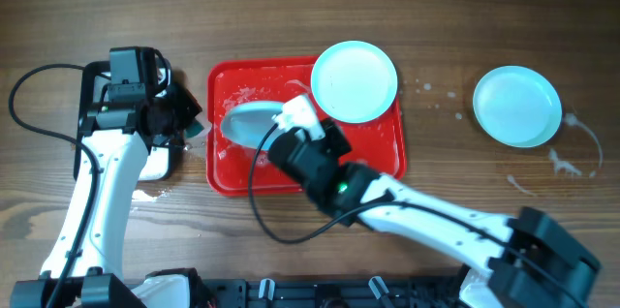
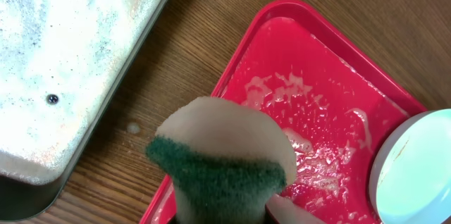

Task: Clean dirty plates on tray and stack at the side
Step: 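Carry the plate right and stack it on the first cleaned plate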

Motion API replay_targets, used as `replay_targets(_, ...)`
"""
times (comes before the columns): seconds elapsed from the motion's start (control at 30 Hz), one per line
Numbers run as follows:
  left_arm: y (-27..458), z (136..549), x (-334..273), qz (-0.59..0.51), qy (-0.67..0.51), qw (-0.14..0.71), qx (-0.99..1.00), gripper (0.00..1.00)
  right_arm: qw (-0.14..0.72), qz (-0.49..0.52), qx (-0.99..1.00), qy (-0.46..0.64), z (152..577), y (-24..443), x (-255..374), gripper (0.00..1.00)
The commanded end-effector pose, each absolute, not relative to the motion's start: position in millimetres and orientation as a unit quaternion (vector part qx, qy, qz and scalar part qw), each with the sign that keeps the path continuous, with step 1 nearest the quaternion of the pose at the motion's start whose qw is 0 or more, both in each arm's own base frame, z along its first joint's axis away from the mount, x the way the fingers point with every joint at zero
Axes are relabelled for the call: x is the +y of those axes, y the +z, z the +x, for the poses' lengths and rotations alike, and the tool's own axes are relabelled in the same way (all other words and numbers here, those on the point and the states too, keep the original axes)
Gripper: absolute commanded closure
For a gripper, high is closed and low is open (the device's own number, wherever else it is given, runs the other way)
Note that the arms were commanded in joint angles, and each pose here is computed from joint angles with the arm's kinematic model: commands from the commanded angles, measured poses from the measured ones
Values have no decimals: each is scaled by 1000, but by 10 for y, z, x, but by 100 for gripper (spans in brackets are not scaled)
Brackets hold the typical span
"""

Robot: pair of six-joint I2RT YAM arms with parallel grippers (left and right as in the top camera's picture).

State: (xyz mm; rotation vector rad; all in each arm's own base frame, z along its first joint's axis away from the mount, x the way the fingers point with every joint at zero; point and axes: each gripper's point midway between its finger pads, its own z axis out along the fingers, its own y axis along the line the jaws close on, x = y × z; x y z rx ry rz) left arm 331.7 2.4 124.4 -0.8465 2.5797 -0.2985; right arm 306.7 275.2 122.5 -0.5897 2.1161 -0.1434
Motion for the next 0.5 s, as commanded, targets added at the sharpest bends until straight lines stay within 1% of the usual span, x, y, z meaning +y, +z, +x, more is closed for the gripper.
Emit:
replay_targets(0.0, 1238, 3328, 62, -312, -102, 205, 922, 96, 418, -206, 881, 80, 3044, 1393, 2799, 96)
replay_targets(0.2, 1237, 3327, 62, -312, -101, 205, 922, 96, 368, -180, 898, 162, 3008, 1521, 2665, 96)
replay_targets(0.37, 1237, 3327, 63, -312, -101, 205, 922, 96, 341, -154, 906, 200, 2963, 1877, 2443, 96)
replay_targets(0.47, 1237, 3327, 63, -312, -101, 205, 922, 96, 323, -122, 914, 214, 2982, 1989, 2221, 96)
